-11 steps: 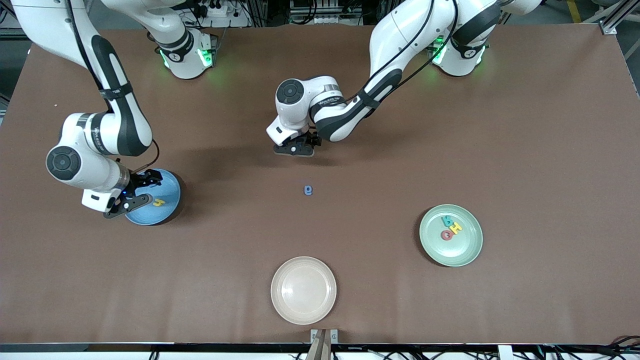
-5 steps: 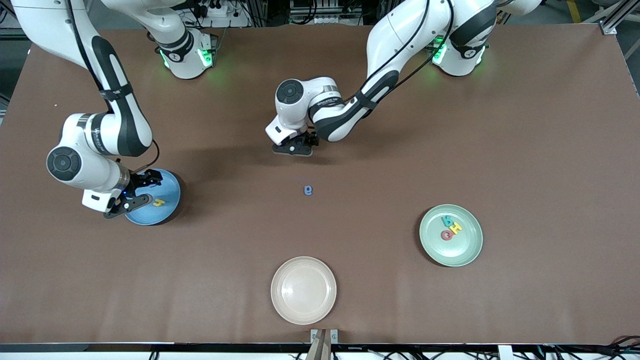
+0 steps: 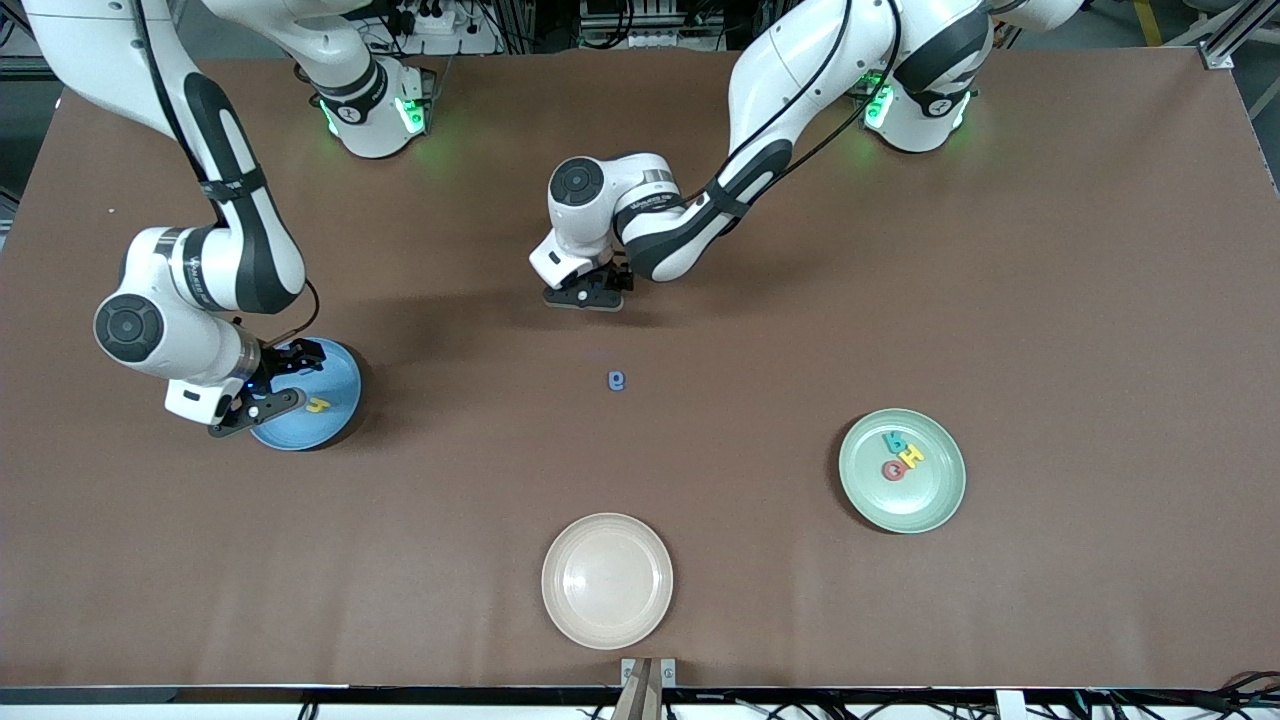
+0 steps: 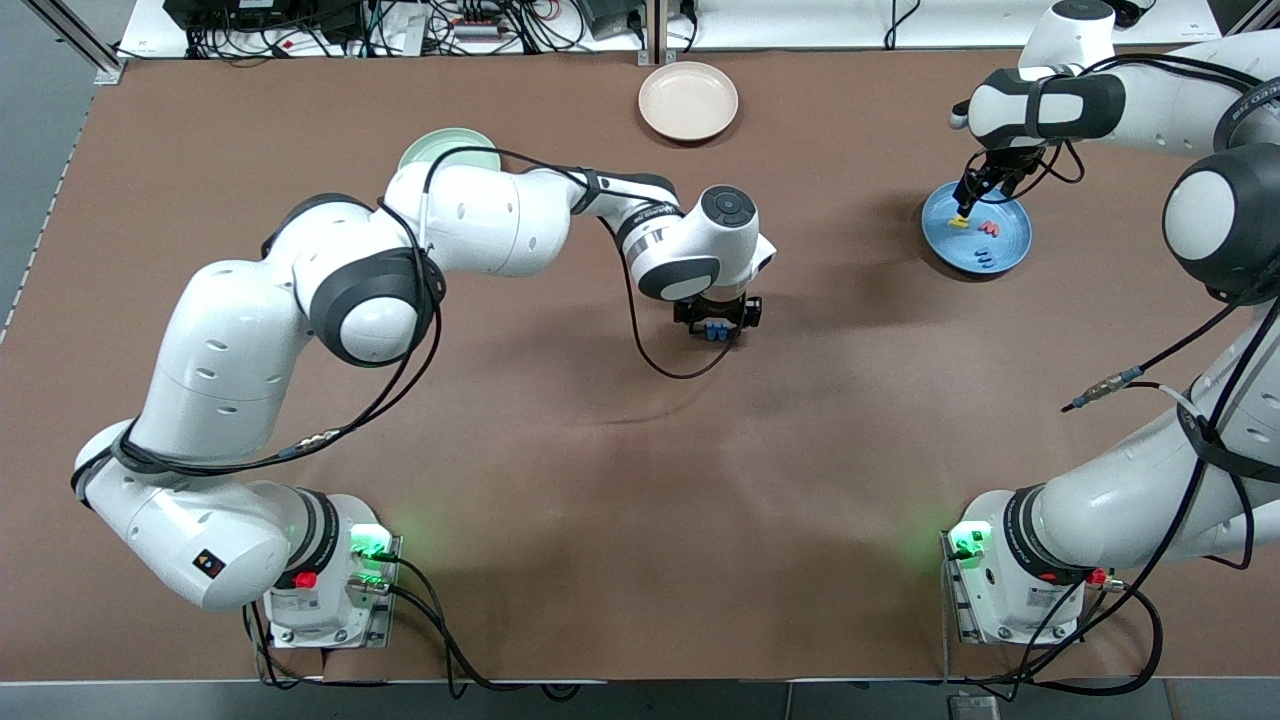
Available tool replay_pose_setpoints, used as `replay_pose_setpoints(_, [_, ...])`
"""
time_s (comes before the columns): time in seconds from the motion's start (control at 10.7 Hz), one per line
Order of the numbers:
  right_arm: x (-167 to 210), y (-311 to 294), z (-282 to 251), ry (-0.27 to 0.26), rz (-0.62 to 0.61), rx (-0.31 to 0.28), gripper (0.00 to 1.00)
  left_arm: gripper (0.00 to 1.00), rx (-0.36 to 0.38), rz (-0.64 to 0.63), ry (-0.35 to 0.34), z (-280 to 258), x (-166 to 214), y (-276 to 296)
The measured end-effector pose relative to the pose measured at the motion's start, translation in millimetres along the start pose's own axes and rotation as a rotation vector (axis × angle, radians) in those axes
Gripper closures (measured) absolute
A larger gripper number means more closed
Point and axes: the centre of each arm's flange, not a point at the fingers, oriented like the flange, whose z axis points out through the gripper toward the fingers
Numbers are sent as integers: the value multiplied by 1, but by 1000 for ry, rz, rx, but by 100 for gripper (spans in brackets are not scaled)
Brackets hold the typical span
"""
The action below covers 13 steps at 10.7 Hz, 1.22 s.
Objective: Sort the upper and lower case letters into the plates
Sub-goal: 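Grasp the blue W with the left gripper and carry it to the green plate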
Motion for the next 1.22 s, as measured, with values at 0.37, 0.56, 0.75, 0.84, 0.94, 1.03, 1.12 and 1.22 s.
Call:
replay_pose_setpoints(0.37, [0,0,0,0,-1,0,0,55,-8,-1,7,-5,2,3])
replay_pose_setpoints(0.56, [1,-2,0,0,-3,0,0,57,-10,0,10,-7,2,3])
replay_pose_setpoints(0.75, [2,-4,0,1,-7,-1,0,57,-16,-11,19,-11,10,1])
replay_pose_setpoints(0.84, [4,-8,-1,6,-8,4,0,57,-25,-28,34,-20,22,-3])
replay_pose_setpoints(0.94, [9,-17,-2,16,-2,21,0,57,-36,-56,60,-40,42,-12])
replay_pose_setpoints(1.03, [15,-31,-3,25,9,38,0,57,-40,-98,92,-68,70,-29])
replay_pose_setpoints(1.12, [23,-49,-5,31,28,44,0,57,-37,-139,129,-103,103,-58])
replay_pose_setpoints(1.22, [32,-69,-8,34,49,40,0,57,-27,-160,159,-135,133,-90])
